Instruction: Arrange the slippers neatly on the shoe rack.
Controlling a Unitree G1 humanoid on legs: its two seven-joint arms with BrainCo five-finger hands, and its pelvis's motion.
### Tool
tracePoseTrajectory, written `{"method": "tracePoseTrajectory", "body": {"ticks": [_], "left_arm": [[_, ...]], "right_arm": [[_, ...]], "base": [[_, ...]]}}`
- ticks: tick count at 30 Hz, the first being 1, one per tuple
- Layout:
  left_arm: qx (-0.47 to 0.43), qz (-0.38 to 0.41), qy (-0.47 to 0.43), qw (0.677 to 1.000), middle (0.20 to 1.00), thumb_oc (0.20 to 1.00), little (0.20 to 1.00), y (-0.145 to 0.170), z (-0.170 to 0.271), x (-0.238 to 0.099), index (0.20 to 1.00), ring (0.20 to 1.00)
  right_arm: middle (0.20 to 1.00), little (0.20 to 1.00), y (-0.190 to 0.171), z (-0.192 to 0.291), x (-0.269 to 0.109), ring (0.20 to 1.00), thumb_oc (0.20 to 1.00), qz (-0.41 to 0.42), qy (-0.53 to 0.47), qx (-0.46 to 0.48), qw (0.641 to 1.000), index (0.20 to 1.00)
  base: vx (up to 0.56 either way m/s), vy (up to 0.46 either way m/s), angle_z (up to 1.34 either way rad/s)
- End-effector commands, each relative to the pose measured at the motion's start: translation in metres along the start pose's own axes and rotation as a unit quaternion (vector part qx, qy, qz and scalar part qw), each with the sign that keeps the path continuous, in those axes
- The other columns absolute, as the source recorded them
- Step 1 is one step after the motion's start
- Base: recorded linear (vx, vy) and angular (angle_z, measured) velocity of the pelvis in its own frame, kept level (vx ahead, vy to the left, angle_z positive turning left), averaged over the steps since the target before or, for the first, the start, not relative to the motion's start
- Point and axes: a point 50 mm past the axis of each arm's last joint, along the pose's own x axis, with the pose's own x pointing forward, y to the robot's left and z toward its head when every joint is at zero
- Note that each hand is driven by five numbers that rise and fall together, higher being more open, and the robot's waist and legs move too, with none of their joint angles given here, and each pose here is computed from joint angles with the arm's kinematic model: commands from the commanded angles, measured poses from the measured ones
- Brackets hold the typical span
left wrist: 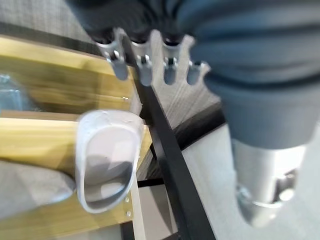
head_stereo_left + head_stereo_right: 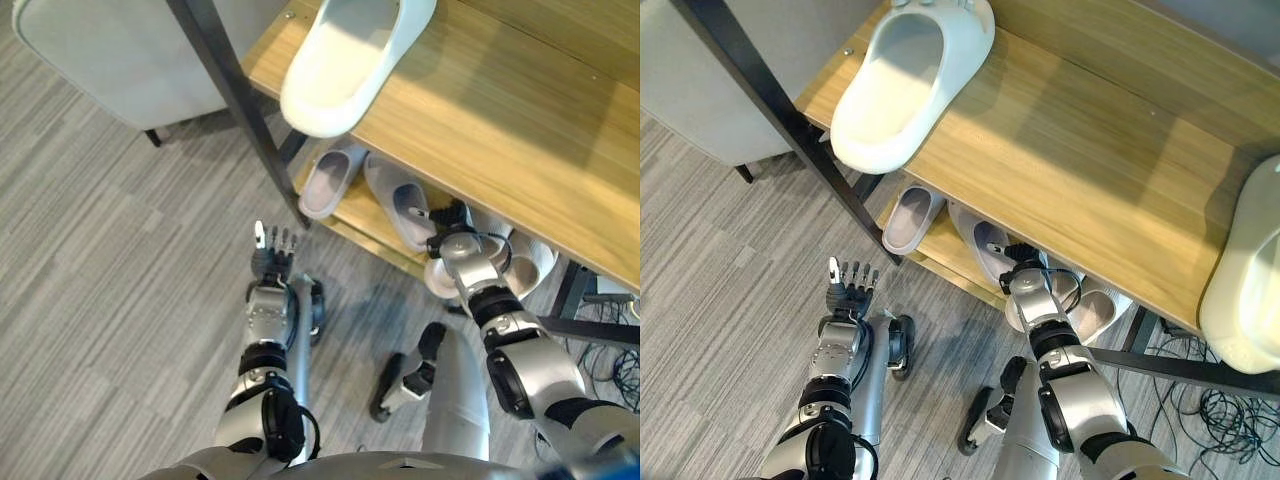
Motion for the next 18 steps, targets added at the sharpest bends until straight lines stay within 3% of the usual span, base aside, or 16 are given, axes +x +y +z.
{"method": "tracePoseTrajectory", "body": {"ticks": [1, 10, 15, 18], "left_arm": [[0.000, -0.022, -0.015, 1.000, 1.000, 1.000, 1.000, -0.006, 0.018, 0.004, 1.000, 1.000], [-0.083, -0.032, -0.080, 0.993, 1.000, 1.000, 1.000, -0.029, 0.041, 0.012, 1.000, 1.000], [-0.111, -0.021, -0.112, 0.987, 1.000, 1.000, 1.000, -0.041, 0.048, 0.016, 1.000, 1.000], [-0.103, -0.035, -0.112, 0.988, 1.000, 1.000, 1.000, -0.045, 0.049, 0.017, 1.000, 1.000]], "right_arm": [[1.000, 1.000, 0.010, 0.047, 0.001, 1.000, 1.000, 0.030, -0.034, 0.022, 0.999, 1.000], [1.000, 1.000, 0.025, 0.072, -0.007, 1.000, 1.000, 0.078, -0.094, -0.091, 0.988, 1.000], [1.000, 1.000, -0.003, 0.107, -0.003, 1.000, 1.000, -0.055, -0.169, -0.231, 0.957, 1.000], [1.000, 1.000, -0.003, 0.138, -0.009, 1.000, 1.000, -0.081, -0.223, -0.262, 0.935, 1.000]], "base": [[-0.02, -0.038, 0.11], [0.00, -0.042, -0.11], [-0.02, -0.006, -0.23], [-0.02, 0.020, -0.15]]}}
